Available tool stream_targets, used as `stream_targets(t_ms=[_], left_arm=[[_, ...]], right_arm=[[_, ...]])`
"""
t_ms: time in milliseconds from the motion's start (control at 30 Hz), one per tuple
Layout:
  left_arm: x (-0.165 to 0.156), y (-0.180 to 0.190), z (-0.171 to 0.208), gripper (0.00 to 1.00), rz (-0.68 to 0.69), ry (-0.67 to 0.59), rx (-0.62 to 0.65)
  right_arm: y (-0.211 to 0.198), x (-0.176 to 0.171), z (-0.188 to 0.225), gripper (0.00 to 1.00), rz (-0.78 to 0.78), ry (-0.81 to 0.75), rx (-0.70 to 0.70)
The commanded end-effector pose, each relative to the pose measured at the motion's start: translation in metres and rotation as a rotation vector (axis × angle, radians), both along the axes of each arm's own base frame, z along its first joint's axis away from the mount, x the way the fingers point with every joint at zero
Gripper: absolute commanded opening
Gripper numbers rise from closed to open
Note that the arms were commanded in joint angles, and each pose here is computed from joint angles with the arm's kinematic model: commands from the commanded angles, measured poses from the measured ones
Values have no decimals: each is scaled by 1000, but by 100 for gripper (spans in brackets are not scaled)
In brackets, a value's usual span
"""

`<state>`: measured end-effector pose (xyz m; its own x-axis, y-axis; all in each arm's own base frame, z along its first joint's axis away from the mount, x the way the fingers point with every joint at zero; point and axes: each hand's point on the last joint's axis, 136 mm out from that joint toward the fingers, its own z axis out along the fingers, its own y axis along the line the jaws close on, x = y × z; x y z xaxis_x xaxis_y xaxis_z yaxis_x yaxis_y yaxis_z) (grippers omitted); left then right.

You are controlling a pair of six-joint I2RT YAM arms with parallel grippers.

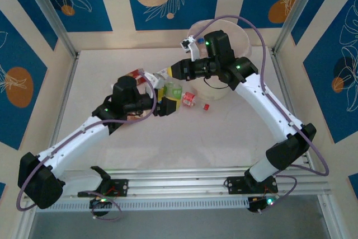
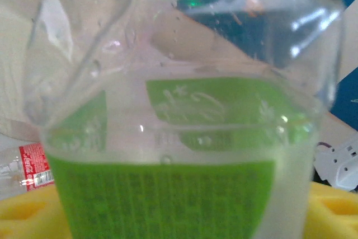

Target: Put the plastic bottles in the bin

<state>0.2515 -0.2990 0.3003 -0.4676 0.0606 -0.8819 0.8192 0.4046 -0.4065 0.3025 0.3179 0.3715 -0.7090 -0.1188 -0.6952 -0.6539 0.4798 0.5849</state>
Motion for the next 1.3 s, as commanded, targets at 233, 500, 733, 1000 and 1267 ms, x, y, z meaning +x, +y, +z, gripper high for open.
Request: stream_targets(t_ms=[233, 500, 733, 1000, 1267], left_arm=[[0, 14, 31, 100, 81, -74, -12], [1, 36, 25, 99, 194, -80, 25], [1, 42, 15, 100, 216, -60, 61], [6, 50, 10, 99, 268, -66, 91], [9, 55, 7, 99, 303, -62, 108]], right_arm=[[-23, 12, 38, 15, -117, -155, -88], [-71, 50, 99, 13, -361, -385, -144], [-123, 93, 138, 12, -594, -511, -137], [-158, 151, 113, 11, -717, -467, -235], [-154, 188, 56, 11, -687, -353, -317]])
